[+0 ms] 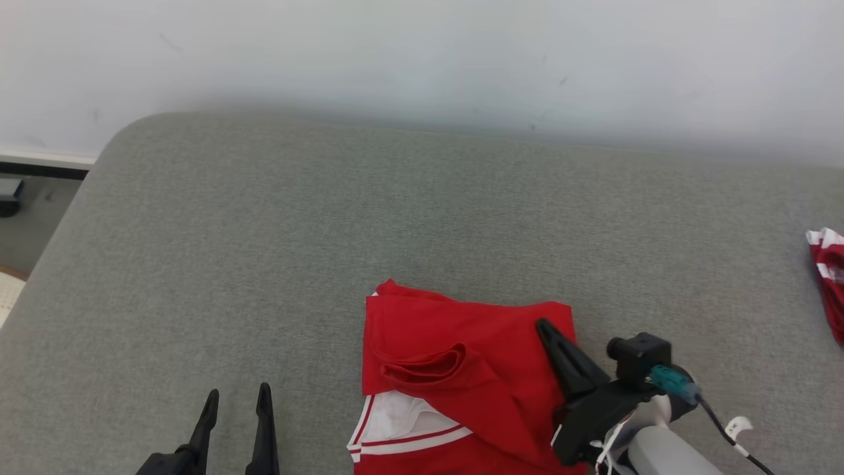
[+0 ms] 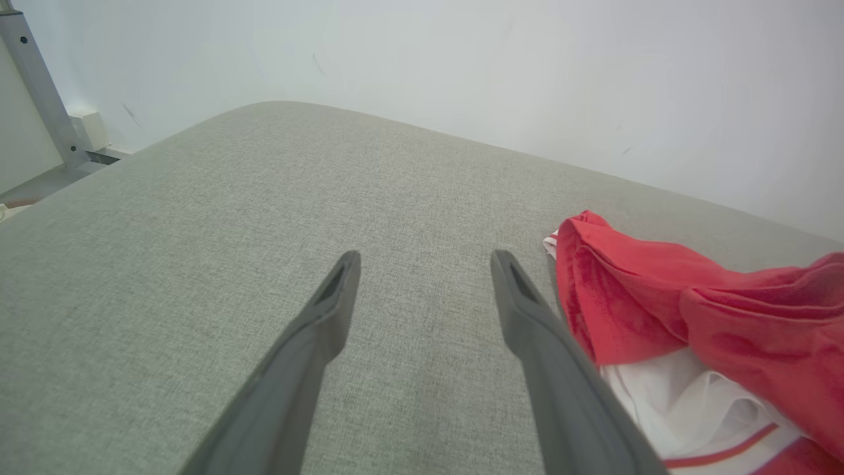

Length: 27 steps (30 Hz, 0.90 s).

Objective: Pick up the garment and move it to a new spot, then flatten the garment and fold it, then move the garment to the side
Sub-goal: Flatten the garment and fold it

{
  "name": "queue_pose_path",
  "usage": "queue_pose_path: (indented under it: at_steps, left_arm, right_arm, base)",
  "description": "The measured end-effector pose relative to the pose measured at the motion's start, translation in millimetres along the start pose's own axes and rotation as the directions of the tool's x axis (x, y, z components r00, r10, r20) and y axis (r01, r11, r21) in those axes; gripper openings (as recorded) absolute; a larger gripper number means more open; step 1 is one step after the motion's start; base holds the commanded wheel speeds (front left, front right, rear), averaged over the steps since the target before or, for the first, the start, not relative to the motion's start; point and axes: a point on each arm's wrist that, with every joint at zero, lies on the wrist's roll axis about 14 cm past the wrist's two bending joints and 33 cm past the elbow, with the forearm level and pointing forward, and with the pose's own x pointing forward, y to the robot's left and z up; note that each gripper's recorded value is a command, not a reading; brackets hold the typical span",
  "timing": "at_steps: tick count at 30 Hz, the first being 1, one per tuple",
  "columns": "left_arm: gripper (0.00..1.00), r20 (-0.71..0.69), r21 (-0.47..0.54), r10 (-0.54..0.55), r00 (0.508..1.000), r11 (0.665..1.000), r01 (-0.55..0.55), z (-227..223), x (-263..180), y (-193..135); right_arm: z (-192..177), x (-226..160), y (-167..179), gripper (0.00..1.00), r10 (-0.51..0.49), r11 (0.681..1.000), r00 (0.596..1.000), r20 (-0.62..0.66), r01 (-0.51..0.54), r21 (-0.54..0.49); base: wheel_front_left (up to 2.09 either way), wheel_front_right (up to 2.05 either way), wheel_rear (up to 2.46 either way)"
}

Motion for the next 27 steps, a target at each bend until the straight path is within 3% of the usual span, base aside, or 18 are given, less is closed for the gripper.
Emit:
queue_pose_path:
  at_steps: [13,22,27]
  left_arm:
    - [1.0,0.019,0.005,0.047,0.999,0.999,-0.047,6.0,-11.7,15.3]
    - [1.0,0.024,0.001,0.057,0.998,0.998,-0.057,6.7,-19.3,19.2]
    - [1.0,0.026,0.0,0.05,0.998,0.999,-0.05,7.2,-18.6,16.8]
  right_arm:
    - [-41.5,11.6,58.4,0.0,0.149,0.989,0.979,-0.14,-0.148,0.02]
    - [-57.0,-8.7,122.8,0.0,0.318,0.947,0.933,-0.167,-0.306,0.094]
    - [-73.0,-22.4,138.0,0.0,0.355,0.933,0.911,-0.21,-0.332,0.137]
  base:
    - [0.0,0.0,0.0]
    - [0.0,0.0,0.0]
    - [0.0,0.0,0.0]
